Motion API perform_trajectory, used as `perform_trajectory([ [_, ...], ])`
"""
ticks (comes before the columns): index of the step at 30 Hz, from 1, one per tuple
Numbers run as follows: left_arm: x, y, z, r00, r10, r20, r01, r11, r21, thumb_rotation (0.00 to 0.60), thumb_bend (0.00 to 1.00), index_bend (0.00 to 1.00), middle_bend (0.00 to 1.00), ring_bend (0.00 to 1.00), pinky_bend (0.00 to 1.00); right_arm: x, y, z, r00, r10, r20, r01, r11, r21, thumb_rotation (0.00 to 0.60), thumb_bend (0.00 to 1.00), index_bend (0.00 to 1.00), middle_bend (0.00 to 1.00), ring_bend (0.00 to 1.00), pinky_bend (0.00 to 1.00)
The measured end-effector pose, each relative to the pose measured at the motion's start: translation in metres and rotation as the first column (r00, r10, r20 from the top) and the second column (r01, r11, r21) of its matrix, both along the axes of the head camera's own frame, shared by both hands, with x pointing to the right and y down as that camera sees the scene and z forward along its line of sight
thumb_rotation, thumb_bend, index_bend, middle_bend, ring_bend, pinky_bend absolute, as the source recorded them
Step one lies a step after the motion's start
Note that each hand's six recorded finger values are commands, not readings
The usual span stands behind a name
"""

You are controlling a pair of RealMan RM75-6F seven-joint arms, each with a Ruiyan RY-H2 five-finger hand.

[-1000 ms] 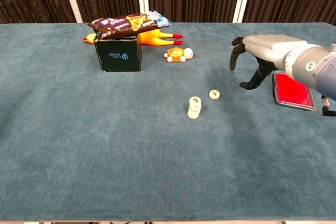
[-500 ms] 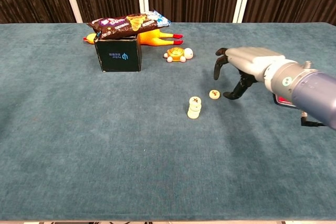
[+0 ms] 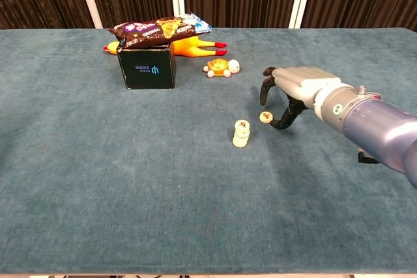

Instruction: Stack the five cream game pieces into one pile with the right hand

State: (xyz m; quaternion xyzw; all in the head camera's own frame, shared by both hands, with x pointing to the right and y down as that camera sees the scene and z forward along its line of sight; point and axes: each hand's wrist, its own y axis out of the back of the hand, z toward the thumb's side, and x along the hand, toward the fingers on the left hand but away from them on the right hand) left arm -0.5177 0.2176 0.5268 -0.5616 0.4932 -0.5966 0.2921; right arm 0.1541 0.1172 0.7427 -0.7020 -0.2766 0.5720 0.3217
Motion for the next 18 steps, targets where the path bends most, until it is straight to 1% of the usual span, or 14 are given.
perform_trajectory([
  [8, -0.0001, -0.0001, 0.0007, 1.000, 0.002, 0.003, -0.002, 1.000, -0.002, 0.600, 0.16, 0.15, 0.00, 0.00, 0.07, -0.0052, -0.0013, 0.0006, 1.000, -0.004, 0.007, 0.004, 1.000, 0.004, 0.600, 0.38, 0.45, 0.00, 0.00, 0.00],
  [18, -0.0009, -0.0003, 0.0002, 1.000, 0.000, 0.004, 0.000, 1.000, -0.001, 0.600, 0.16, 0.15, 0.00, 0.00, 0.07, -0.0062, -0.0021, 0.0066, 1.000, 0.009, -0.005, -0.009, 1.000, -0.002, 0.600, 0.38, 0.46, 0.00, 0.00, 0.00],
])
